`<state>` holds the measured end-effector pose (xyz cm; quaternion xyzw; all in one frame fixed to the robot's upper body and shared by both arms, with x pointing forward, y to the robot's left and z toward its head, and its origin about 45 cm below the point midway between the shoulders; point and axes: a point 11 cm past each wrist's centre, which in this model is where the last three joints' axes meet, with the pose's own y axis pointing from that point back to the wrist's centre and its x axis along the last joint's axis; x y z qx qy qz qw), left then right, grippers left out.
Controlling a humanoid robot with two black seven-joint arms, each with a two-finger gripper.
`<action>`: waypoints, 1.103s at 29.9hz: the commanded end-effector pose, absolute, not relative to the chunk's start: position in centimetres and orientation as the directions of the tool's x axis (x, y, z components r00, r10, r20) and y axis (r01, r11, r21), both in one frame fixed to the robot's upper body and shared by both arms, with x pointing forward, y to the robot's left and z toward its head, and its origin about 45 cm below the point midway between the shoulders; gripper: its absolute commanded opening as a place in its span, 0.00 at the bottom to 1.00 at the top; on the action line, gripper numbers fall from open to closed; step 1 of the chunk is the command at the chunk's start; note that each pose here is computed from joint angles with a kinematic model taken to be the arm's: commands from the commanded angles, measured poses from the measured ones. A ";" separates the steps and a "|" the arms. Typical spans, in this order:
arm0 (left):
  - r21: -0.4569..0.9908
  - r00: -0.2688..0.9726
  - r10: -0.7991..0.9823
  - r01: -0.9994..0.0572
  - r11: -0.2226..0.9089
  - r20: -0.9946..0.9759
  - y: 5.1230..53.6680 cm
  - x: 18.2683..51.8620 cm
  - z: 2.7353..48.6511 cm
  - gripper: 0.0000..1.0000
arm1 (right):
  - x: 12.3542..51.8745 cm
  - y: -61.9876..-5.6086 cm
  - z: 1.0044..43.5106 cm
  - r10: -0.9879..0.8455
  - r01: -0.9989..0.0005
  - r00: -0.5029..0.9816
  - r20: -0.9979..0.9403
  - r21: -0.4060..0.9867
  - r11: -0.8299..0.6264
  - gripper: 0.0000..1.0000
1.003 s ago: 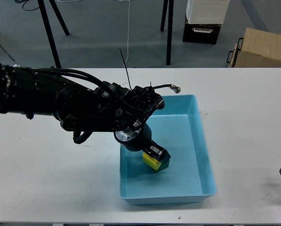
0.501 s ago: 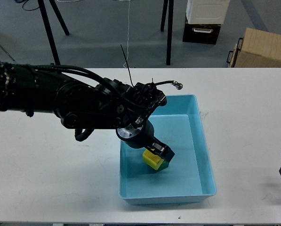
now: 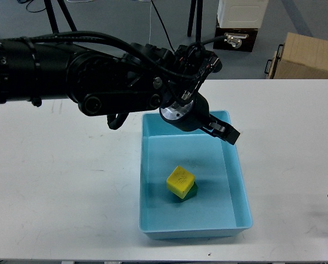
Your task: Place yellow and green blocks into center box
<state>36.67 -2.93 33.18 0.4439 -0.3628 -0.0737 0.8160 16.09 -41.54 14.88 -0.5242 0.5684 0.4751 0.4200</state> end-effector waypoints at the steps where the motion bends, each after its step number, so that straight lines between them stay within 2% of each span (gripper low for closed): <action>1: 0.675 0.735 -0.348 -0.197 0.711 0.582 -5.4 36.8 37.2 0.85 | 16.5 -42.7 15.9 -0.239 -0.996 -0.087 -0.967 0.090 -0.004 0.84; 4: 0.569 0.771 -0.244 -0.180 0.802 0.588 -7.0 36.9 40.1 0.85 | 16.9 -43.4 16.6 -0.256 -0.997 -0.073 -0.964 0.074 0.006 0.88; 5: 0.527 0.794 -0.203 -0.167 0.833 0.573 -7.3 36.9 40.9 0.86 | 17.0 -43.4 16.7 -0.257 -0.998 -0.069 -0.964 0.069 0.008 0.95; 8: 0.393 0.853 -0.029 -0.209 0.896 0.521 -5.2 39.3 43.5 0.88 | 17.5 -43.3 16.9 -0.256 -0.998 -0.054 -0.965 0.055 0.006 0.98; 14: 0.088 0.855 0.376 -0.431 0.898 0.356 3.0 46.5 47.6 0.91 | 18.1 -43.2 17.0 -0.256 -0.999 -0.041 -0.966 0.042 0.002 0.98; 17: -0.085 0.811 0.546 -0.541 0.837 0.211 7.1 49.3 49.3 0.92 | 18.7 -43.1 17.3 -0.258 -1.000 -0.025 -0.966 0.026 -0.003 0.98; 22: -0.252 0.695 0.719 -0.699 0.670 -0.014 14.5 52.8 50.2 0.94 | 19.6 -43.1 17.7 -0.260 -1.000 -0.004 -0.966 0.006 -0.006 0.98; 29: -0.391 0.564 0.762 -0.810 0.436 -0.318 23.6 54.1 48.8 0.94 | 20.4 -43.5 17.9 -0.264 -1.000 0.008 -0.964 -0.009 0.003 0.99; 33: -0.412 0.490 0.756 -0.854 0.317 -0.434 28.5 54.0 46.5 0.94 | 20.5 -43.6 18.3 -0.265 -1.000 0.019 -0.964 -0.022 0.006 0.99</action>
